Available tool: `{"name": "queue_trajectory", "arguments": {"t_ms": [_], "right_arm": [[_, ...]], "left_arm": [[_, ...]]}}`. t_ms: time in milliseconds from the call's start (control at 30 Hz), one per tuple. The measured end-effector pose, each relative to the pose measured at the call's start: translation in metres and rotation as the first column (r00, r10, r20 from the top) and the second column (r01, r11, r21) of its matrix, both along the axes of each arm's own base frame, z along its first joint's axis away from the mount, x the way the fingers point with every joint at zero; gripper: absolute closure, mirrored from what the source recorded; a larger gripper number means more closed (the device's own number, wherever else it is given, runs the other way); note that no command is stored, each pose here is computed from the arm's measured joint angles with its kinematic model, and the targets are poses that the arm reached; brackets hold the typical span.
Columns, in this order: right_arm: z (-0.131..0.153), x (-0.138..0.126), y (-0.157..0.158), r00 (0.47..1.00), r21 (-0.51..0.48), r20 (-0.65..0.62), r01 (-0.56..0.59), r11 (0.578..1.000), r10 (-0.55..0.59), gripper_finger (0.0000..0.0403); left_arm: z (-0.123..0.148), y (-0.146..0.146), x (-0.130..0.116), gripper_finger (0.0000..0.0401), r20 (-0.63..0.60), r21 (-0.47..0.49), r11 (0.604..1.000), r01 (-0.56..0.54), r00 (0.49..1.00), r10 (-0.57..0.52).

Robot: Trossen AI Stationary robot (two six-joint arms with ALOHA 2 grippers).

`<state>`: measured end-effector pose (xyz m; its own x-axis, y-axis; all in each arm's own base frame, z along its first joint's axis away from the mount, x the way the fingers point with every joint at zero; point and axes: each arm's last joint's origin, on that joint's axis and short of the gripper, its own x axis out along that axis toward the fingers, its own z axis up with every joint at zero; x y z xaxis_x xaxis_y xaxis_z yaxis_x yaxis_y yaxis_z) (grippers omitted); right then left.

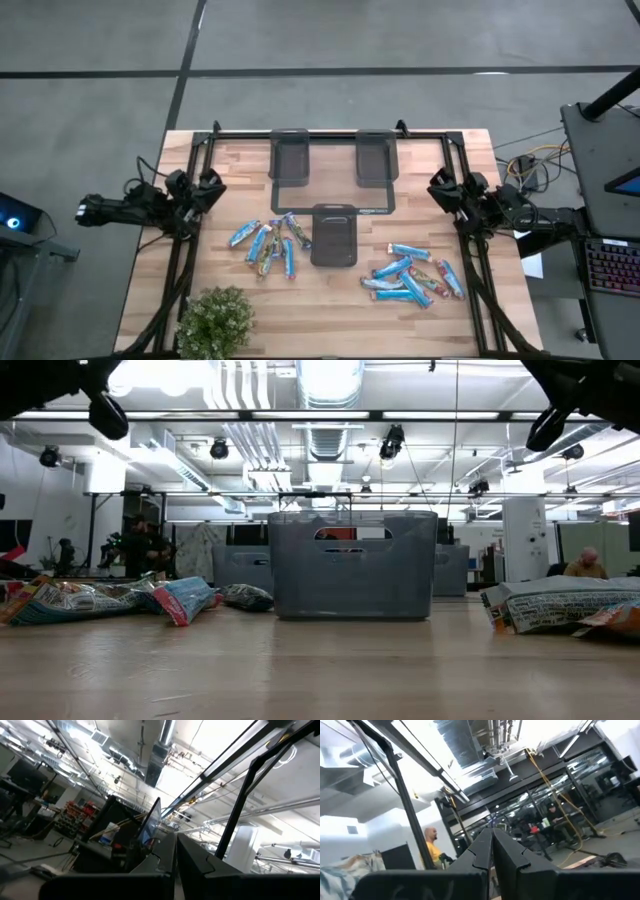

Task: Pick and place Granola Bars by type
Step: Put the yellow granola bar into the right black bin

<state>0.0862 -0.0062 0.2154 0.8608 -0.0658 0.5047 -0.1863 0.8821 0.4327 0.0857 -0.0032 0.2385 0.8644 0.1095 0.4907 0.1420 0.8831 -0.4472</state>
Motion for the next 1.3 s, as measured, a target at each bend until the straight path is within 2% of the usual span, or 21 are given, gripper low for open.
{"name": "queue_trajectory", "arguments": {"t_ms": [133,333,600,900,1100,1300], "right_arm": [[0.005,-0.002,-0.001,1.0,0.014,0.014,0.02,1.0,-0.02,0.0394],[0.039,-0.009,-0.001,0.998,0.017,0.046,0.042,0.999,-0.043,0.0394],[0.099,-0.01,-0.001,0.989,0.021,-0.142,0.049,0.999,-0.045,0.0394],[0.162,-0.005,-0.001,0.937,-0.072,-0.339,0.07,0.995,-0.09,0.0394],[0.191,0.0,-0.001,0.893,-0.098,-0.439,0.059,0.993,-0.097,0.0394],[0.212,0.002,-0.001,0.831,-0.104,-0.548,0.044,0.994,-0.094,0.0394]], "left_arm": [[0.014,0.001,-0.005,0.0401,0.038,0.029,0.999,-0.023,0.999,0.022],[0.042,0.001,-0.01,0.0401,0.061,0.082,0.995,-0.063,0.996,0.058],[0.094,0.001,-0.007,0.0401,-0.108,0.128,0.99,-0.055,0.992,0.069],[0.156,-0.001,0.008,0.0401,-0.345,0.237,0.971,-0.03,0.932,0.113],[0.177,-0.002,0.021,0.0401,-0.437,0.258,0.966,-0.005,0.891,0.122],[0.185,-0.003,0.032,0.0401,-0.475,0.265,0.964,0.007,0.871,0.125]]}}
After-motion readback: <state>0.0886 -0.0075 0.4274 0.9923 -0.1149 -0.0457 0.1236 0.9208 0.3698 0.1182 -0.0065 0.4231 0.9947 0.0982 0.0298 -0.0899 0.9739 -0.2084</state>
